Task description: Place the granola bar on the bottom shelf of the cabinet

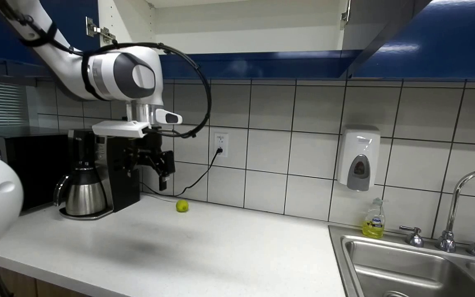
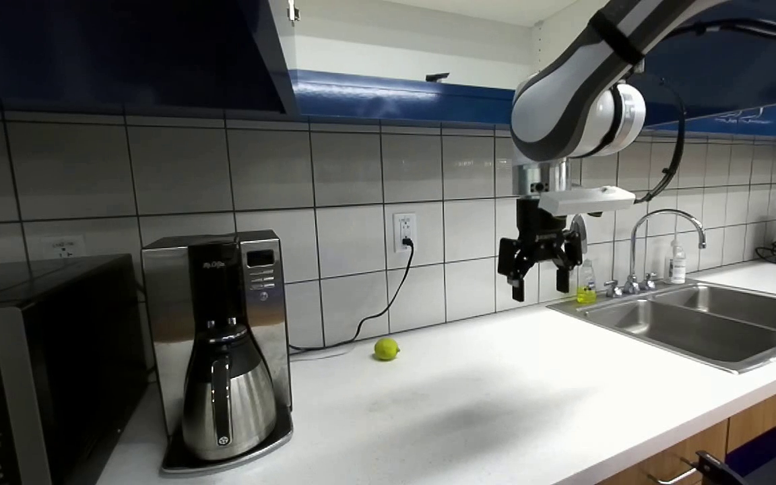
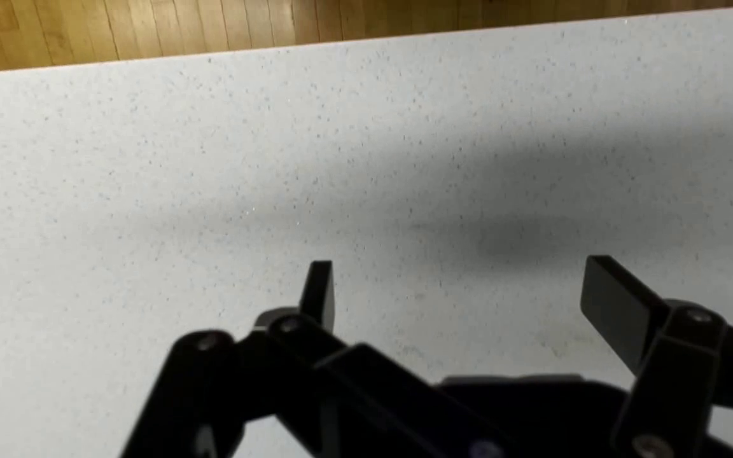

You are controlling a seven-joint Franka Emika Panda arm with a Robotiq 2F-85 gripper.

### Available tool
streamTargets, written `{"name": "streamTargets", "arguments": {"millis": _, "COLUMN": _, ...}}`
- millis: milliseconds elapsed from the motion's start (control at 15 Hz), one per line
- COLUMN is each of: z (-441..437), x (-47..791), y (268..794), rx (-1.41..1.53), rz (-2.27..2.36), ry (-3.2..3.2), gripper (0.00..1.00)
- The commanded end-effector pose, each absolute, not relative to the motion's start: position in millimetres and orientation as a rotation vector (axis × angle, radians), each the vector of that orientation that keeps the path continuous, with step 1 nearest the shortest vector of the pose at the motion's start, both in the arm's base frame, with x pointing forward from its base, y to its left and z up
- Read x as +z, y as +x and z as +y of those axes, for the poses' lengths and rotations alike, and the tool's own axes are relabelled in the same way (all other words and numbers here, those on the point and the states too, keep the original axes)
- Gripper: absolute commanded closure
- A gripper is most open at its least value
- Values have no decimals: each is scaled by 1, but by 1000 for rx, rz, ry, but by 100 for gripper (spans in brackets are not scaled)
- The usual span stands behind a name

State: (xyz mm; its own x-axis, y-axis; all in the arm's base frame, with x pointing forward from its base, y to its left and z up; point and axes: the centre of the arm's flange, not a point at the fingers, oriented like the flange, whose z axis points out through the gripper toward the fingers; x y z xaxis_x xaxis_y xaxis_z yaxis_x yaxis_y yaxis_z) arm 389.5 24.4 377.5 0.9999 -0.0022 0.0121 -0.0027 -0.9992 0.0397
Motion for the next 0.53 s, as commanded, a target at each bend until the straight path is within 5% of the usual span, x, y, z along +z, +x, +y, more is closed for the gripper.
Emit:
{"name": "streamTargets", "arguments": {"millis": 0, "z": 25, "x": 333, "y": 396, "rx": -129, "rz": 71, "ry": 3101, "gripper": 0}}
{"name": "streamTargets", "arguments": {"millis": 467, "z": 25, "x": 313, "y": 389, "rx": -231, "rz": 44, "ry": 3088, "gripper": 0}}
